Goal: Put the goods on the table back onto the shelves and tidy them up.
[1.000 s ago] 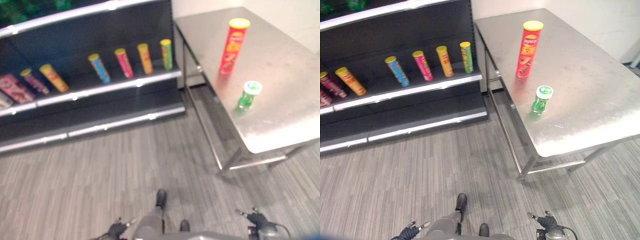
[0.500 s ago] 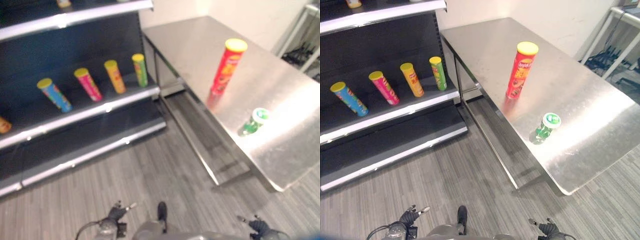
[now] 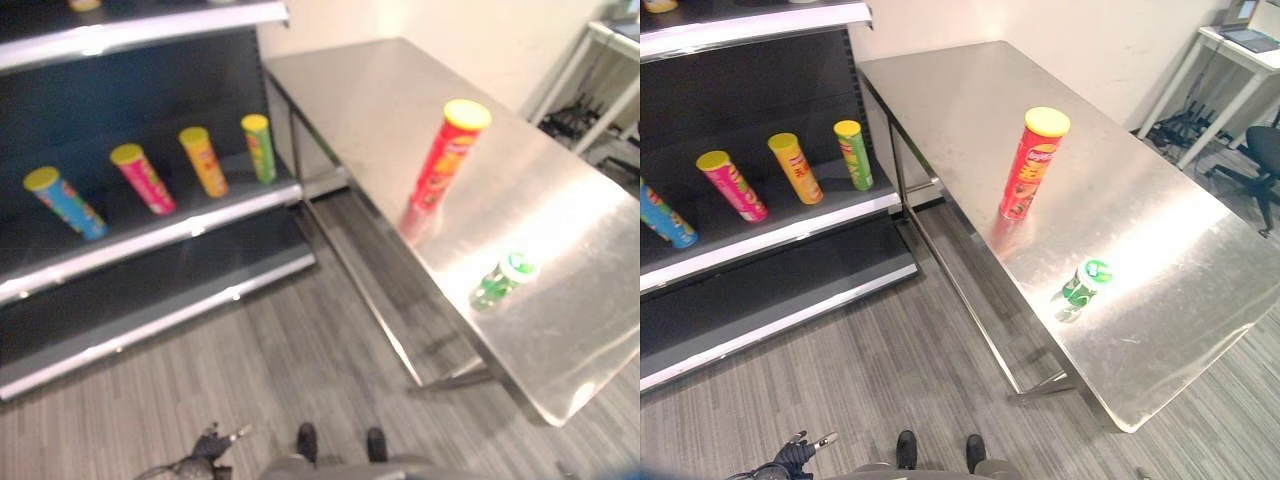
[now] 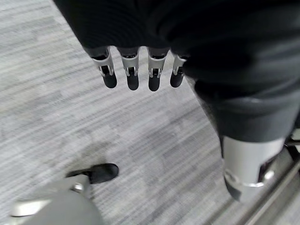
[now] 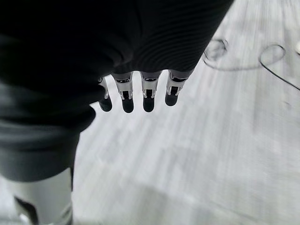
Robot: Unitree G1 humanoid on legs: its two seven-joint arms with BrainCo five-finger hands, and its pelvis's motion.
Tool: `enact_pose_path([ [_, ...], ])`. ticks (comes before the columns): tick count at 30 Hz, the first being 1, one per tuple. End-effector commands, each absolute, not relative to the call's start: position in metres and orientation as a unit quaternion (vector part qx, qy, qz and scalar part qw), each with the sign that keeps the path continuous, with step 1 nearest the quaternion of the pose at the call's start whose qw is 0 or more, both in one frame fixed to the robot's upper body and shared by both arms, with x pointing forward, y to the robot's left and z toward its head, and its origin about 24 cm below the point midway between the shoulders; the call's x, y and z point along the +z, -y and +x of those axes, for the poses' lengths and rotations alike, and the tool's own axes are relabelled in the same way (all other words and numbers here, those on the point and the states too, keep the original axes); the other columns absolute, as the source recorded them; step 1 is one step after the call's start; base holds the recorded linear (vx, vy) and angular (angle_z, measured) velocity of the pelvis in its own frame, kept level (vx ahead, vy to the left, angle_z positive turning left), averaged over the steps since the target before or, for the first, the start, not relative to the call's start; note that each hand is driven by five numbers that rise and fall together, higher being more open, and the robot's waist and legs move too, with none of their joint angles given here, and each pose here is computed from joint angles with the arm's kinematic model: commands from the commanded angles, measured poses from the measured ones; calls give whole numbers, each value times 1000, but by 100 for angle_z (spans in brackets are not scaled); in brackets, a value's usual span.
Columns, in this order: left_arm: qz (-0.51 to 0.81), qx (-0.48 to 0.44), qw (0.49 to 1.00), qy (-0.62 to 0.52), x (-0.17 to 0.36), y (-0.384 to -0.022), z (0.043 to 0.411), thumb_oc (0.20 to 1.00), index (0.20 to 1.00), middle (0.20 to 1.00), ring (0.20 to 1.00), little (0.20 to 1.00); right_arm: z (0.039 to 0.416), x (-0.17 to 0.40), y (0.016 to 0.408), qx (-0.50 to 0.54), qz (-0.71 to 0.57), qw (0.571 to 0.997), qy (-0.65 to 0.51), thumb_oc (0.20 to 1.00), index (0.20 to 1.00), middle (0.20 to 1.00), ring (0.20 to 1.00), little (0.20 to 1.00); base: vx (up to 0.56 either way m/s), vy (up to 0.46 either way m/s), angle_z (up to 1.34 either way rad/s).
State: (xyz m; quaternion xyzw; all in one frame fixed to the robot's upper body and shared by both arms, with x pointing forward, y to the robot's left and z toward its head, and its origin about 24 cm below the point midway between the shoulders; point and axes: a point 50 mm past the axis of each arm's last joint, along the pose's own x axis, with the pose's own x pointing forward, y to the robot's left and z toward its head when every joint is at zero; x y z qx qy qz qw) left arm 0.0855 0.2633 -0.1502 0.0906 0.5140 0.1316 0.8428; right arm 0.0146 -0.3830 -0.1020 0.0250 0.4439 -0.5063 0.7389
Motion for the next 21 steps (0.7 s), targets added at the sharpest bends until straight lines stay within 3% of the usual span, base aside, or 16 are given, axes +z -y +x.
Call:
enact_pose_path([
  [1,88,146,853,-492,-146,-267,103,1000,1000,1000,1000,1000,10,-51,436,-565,-44,740,-363,1000,1000,1000,1000,1000,44,12,-2],
  [6,77,152,849,-500,-149,-264,92,1000,1000,1000,1000,1000,91,72,469,-512,-206,827,-102,1000,1000,1000,1000,1000,20,5,-8],
  [9,78,136,853,-499,-150,-259,92,1000,1000,1000,1000,1000,141,129,452,-421,-266,867,13,1000,1000,1000,1000,1000,20,-10,-13],
  [11,77,123,859,-490,-148,-259,93,1000,1000,1000,1000,1000,179,173,420,-309,-319,891,95,1000,1000,1000,1000,1000,33,-25,-11],
  [21,66,90,871,-479,-147,-254,92,1000,1000,1000,1000,1000,233,199,335,33,-380,918,108,1000,1000,1000,1000,1000,13,-23,10],
])
